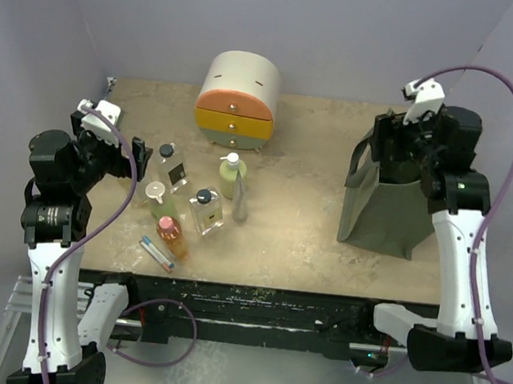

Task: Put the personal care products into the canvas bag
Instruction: Move the canvas bag to the center of the board.

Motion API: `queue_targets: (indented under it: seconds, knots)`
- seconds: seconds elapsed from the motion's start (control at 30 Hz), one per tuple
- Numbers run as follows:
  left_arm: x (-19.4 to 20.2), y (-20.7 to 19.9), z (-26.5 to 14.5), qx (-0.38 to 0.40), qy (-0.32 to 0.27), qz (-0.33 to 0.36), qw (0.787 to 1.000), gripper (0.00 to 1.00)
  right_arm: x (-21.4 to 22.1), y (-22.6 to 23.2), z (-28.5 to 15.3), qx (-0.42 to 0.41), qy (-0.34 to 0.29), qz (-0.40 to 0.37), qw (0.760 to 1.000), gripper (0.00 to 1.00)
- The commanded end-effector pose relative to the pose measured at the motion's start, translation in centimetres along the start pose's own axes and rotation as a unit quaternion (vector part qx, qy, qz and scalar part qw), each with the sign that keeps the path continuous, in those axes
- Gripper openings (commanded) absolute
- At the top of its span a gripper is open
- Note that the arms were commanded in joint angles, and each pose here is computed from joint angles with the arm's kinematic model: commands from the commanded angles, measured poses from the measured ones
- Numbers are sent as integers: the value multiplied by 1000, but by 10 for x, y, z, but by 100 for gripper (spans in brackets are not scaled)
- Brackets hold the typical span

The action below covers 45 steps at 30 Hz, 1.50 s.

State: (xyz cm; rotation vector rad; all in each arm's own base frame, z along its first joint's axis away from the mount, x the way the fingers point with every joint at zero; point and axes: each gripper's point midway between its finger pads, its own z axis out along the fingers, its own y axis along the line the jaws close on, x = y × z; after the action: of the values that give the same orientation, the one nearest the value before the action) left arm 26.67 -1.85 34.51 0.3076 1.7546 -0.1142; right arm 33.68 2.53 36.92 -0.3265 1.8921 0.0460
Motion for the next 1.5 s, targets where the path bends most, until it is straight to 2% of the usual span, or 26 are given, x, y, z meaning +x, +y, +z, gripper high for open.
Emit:
queue_targets:
  seconds: [0.0,0.17,0.53,0.7,0.9,1.07,1.27,1.47]
  knots:
    - [-13,2,-2,1,-13,13,1000,99,1,-11,14,55,7,21,998,89]
    - [-12,1,-4,0,-15,14,1000,99,24,-12,34,64,47,27,996,82]
    - [-9,6,-4,-8,3,28,1000,99,64,18,56,1,106,52,993,47]
    - [2,5,-7,-1,28,44,999,99,60,37,51,-34,88,65,993,24]
    - [40,5,-8,22,115,69,991,99,52,78,39,-94,59,81,990,1]
    - [56,8,-15,12,144,77,986,99,54,111,39,-145,58,97,983,0]
    - [62,2,-20,20,151,72,986,99,29,158,32,-200,19,107,974,0]
    - [75,-1,-16,36,170,65,983,99,29,190,38,-237,32,121,964,0]
